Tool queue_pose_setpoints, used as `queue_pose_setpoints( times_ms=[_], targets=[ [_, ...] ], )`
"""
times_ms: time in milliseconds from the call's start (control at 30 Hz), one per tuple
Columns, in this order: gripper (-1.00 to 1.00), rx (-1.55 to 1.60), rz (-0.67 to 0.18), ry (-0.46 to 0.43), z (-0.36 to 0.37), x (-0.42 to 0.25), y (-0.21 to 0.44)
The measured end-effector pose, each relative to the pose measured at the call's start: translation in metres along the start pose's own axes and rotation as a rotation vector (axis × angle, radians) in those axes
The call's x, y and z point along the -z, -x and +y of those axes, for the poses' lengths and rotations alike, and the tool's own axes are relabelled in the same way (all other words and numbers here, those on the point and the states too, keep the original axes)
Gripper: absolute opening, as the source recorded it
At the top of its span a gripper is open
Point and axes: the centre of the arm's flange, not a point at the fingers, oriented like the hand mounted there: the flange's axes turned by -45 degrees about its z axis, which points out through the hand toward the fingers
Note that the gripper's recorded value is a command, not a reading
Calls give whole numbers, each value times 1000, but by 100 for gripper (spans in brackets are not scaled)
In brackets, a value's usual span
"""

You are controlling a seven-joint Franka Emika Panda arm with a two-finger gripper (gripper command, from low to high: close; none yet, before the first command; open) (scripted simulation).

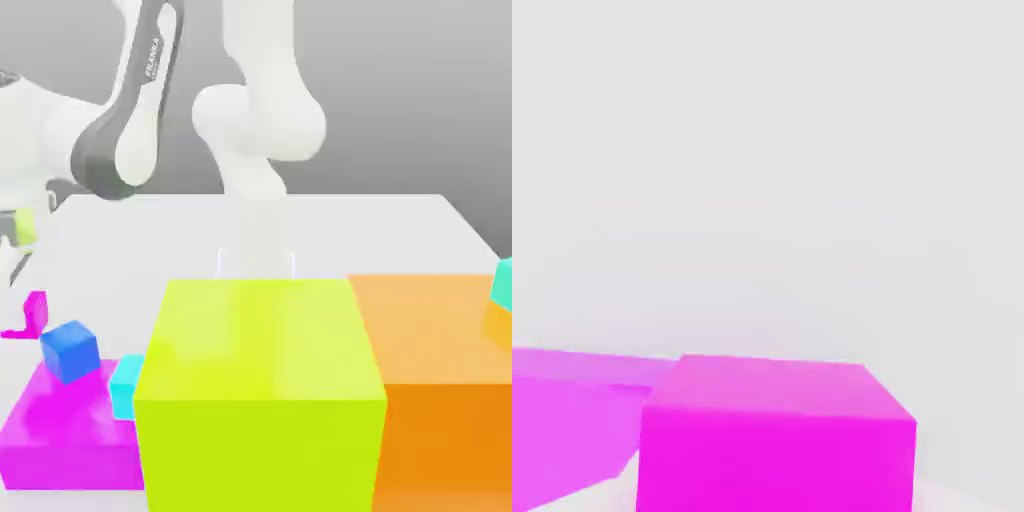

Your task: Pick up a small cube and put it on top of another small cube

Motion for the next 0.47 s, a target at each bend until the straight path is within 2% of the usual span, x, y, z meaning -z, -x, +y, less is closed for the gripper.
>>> queue_pose_setpoints(
  times_ms=[167,333,367,467],
  targets=[
    [-100,-113,-41,2,-34,32,74],
    [-100,-152,-47,5,-37,-22,83],
    [100,-152,-48,5,-37,-30,84],
    [100,-152,-48,5,-37,-30,84]
  ],
)
